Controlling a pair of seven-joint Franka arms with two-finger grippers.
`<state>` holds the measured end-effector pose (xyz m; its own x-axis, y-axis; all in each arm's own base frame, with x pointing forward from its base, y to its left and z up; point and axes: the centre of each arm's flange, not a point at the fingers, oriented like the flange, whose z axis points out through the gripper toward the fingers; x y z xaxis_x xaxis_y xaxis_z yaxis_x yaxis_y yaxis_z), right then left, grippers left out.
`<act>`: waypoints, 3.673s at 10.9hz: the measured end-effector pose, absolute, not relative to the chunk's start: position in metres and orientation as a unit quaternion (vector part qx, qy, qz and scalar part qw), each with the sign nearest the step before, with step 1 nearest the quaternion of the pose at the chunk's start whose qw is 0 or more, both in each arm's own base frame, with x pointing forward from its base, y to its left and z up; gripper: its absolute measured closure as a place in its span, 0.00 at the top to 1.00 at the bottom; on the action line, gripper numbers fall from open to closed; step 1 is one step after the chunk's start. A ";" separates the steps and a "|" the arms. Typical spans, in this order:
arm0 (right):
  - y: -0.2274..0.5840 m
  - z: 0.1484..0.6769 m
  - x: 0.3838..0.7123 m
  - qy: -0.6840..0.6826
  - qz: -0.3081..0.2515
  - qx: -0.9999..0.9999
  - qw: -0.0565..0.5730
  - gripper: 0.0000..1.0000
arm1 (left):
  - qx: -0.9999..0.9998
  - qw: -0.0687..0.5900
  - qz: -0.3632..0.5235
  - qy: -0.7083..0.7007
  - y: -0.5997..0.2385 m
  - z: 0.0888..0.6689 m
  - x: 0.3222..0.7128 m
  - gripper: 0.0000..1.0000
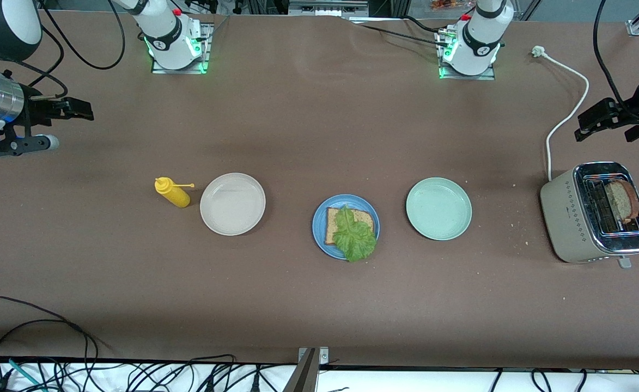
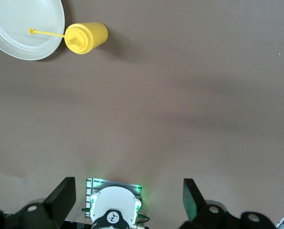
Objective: Make sandwich in blue plate with both arms
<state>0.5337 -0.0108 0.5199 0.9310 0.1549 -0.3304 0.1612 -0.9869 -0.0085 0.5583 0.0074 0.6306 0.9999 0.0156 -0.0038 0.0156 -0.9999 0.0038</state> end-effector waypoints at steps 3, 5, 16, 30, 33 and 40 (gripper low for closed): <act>-0.011 0.520 0.534 0.080 -0.168 0.983 0.009 1.00 | 1.000 0.002 -0.002 0.007 0.007 0.631 0.558 1.00; -0.011 0.520 0.533 0.080 -0.171 0.982 0.009 1.00 | 1.000 0.002 -0.002 0.007 0.007 0.631 0.558 1.00; -0.007 0.520 0.532 0.083 -0.175 0.981 0.009 1.00 | 1.000 0.002 -0.002 0.007 0.007 0.631 0.558 1.00; -0.072 0.389 0.581 0.201 -0.152 0.954 -0.160 1.00 | 1.000 0.002 -0.001 0.014 0.014 0.631 0.558 1.00; -0.109 0.321 0.583 0.289 -0.099 0.909 -0.284 1.00 | 1.000 0.002 -0.001 0.014 0.015 0.631 0.558 1.00; -0.098 0.200 0.590 0.483 0.131 0.747 -0.437 1.00 | 1.000 0.002 -0.001 0.014 0.015 0.631 0.558 1.00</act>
<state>0.5898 -0.0982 0.2001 0.4983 0.6079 0.6182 0.8368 -0.1508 -0.5263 0.5585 0.0146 0.6312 0.9996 0.0287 -0.0026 0.0287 -0.9996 0.0036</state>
